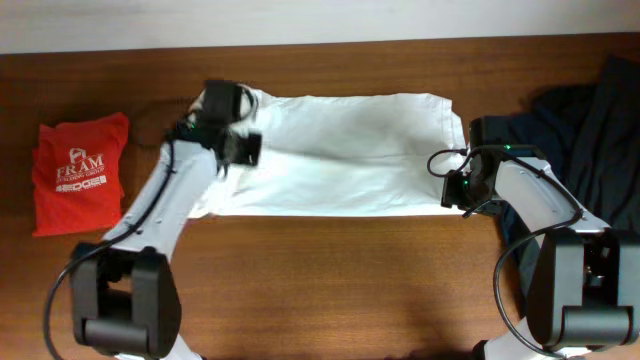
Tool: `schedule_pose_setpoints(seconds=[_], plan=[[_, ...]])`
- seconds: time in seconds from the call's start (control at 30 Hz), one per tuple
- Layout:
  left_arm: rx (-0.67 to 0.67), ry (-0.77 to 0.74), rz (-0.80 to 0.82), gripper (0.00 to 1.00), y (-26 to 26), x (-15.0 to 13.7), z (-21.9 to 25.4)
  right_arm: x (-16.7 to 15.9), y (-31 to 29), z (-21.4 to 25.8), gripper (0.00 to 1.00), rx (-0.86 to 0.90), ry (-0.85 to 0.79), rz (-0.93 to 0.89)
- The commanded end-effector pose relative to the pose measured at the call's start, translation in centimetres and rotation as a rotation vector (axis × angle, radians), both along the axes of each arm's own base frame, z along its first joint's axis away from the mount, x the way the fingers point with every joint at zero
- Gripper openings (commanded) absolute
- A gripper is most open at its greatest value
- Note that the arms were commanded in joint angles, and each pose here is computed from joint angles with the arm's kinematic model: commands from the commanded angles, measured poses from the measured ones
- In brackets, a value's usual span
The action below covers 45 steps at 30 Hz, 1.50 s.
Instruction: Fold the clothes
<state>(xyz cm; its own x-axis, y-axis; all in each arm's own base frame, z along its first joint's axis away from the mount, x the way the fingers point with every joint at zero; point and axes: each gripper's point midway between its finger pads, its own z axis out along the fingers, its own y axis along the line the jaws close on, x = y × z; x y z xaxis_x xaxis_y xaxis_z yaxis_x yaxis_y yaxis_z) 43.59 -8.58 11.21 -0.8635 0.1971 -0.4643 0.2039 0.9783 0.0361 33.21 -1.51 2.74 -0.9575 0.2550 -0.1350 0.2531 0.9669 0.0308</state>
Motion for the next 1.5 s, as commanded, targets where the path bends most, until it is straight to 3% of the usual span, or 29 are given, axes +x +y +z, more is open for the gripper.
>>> schedule_pose_setpoints(seconds=[0.0,0.07,0.2,0.33,0.47,0.53,0.67,0.7,0.73,0.77,0.8,0.9,0.93,1.07,1.17,1.3,1.47], plan=[[-0.071,-0.042,-0.026,0.73,-1.2,0.8,2.9,-0.3,-0.3,-0.4,0.57,-0.004,0.011,-0.014],[-0.045,0.099,-0.023,0.85,-0.7,-1.7,0.5,-0.2,-0.3,-0.4,0.57,-0.004,0.01,-0.014],[0.072,0.346,0.13,0.86,4.2,-6.4,-2.3,-0.3,-0.3,-0.4,0.57,-0.004,0.011,-0.014],[0.003,0.371,0.463,0.86,12.1,-6.9,-2.4,-0.3,-0.3,-0.4,0.57,-0.004,0.012,-0.014],[-0.113,0.417,0.593,0.8,15.7,-8.5,-3.9,-0.8,-0.3,-0.5,0.57,-0.003,0.034,-0.014],[-0.158,0.42,0.55,0.68,15.3,-9.0,-6.0,-1.1,-0.3,-0.5,0.57,-0.002,0.045,-0.014],[-0.213,0.382,0.469,0.67,14.0,-9.1,-9.4,-1.3,-0.3,-0.5,0.58,-0.002,0.055,-0.014],[-0.213,0.375,0.469,0.6,14.0,-9.1,-9.8,-1.4,-0.3,-0.5,0.58,-0.002,0.056,-0.014],[-0.195,0.369,0.475,0.44,14.3,-9.3,-10.2,-1.4,-0.3,-0.5,0.57,-0.002,0.057,-0.014],[-0.157,0.371,0.488,0.07,14.9,-9.6,-10.5,-1.4,-0.3,-0.5,0.58,-0.003,0.056,-0.014],[-0.121,0.374,0.5,0.01,15.5,-9.9,-10.7,-1.3,-0.3,-0.5,0.57,-0.003,0.055,-0.014],[0.107,0.467,0.623,0.0,19.1,-13.5,-10.6,-1.4,-0.4,-0.5,0.57,-0.01,0.055,-0.015],[0.142,0.477,0.698,0.0,20.1,-14.3,-10.4,-1.3,-0.4,-0.5,0.57,-0.01,0.055,-0.015],[0.205,0.488,0.717,0.01,21.3,-15.0,-10.1,-1.7,-0.4,-0.5,0.58,-0.009,0.071,-0.015],[0.178,0.485,0.717,0.0,20.9,-14.8,-10.2,0.1,0.4,-0.3,0.57,0.04,-0.006,-0.008],[0.134,0.486,0.708,0.02,20.3,-14.5,-10.4,0.1,1.1,-0.3,0.48,0.077,-0.004,-0.002],[0.129,0.486,0.707,0.03,20.2,-14.5,-10.5,-0.9,1.1,-2.8,0.48,0.077,0.061,-0.005]])
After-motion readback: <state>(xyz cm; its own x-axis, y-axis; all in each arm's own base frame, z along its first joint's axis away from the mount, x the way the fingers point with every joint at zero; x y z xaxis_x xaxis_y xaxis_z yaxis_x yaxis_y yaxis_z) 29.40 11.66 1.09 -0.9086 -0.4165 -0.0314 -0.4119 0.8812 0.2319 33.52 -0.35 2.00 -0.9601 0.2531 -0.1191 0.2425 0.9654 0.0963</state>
